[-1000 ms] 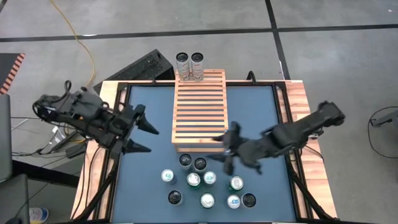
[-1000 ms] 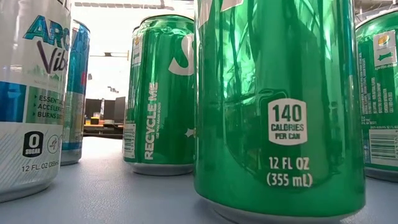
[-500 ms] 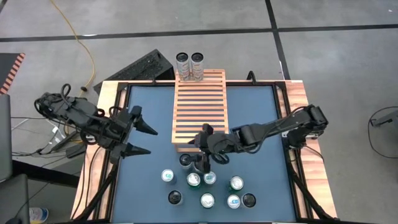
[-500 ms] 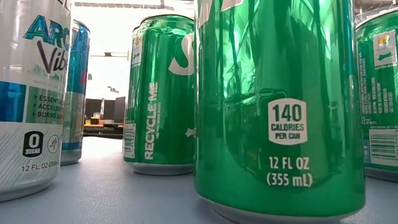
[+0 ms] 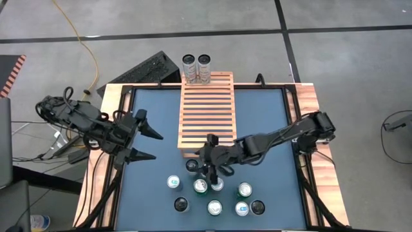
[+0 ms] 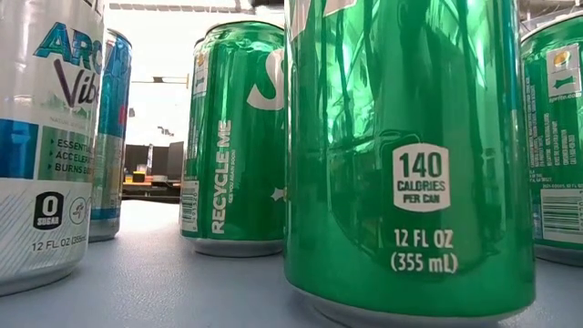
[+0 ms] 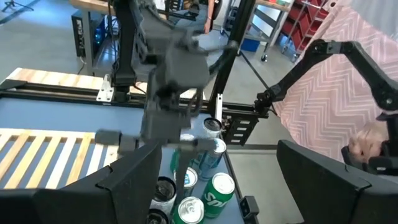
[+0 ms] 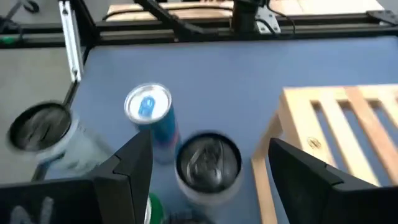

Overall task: Place canned beverage on shelf
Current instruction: Put the white yellow soda can on the shelf aligned with the other white yellow soda can

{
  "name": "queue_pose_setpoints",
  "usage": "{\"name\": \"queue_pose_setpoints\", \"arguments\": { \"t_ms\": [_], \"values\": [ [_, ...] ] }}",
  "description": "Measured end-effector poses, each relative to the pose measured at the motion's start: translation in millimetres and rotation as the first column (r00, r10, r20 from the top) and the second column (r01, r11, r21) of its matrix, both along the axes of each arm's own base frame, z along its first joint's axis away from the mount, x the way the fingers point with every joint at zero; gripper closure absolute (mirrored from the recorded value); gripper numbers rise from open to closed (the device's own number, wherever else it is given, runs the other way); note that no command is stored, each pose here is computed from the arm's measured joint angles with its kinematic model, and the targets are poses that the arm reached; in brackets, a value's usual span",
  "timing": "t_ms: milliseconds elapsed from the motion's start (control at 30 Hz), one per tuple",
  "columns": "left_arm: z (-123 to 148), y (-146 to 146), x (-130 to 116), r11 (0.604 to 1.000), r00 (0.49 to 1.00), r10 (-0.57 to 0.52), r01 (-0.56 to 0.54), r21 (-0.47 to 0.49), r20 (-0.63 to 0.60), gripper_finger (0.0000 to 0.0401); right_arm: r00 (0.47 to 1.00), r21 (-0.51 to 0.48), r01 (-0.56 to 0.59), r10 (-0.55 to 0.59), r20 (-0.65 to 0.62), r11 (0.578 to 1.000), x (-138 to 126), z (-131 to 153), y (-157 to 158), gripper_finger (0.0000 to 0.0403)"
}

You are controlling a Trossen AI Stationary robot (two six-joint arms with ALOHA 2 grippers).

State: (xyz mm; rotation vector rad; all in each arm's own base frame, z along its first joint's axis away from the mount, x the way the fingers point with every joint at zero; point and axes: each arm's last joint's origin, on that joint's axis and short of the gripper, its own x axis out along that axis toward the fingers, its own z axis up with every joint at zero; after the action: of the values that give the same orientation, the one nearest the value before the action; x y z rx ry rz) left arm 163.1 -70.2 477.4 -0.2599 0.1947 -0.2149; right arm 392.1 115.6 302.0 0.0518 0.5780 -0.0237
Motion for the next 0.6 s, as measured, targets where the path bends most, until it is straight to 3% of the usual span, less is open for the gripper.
{"name": "queue_pose_setpoints", "arguments": {
  "t_ms": [200, 600],
  "values": [
    [-1, 0, 0, 1.000, 1.000, 0.001, -0.001, -0.008, -0.012, 0.0095, 1.000, -0.004, 0.002, -0.002, 0.002, 1.000, 18, -7, 6, 0.0137],
    [-2, 0, 0, 1.000, 1.000, 0.001, -0.001, -0.009, -0.023, 0.0095, 0.991, -0.023, -0.005, 0.001, -0.136, 1.000, 32, -35, 5, 0.0137]
  ]
}}
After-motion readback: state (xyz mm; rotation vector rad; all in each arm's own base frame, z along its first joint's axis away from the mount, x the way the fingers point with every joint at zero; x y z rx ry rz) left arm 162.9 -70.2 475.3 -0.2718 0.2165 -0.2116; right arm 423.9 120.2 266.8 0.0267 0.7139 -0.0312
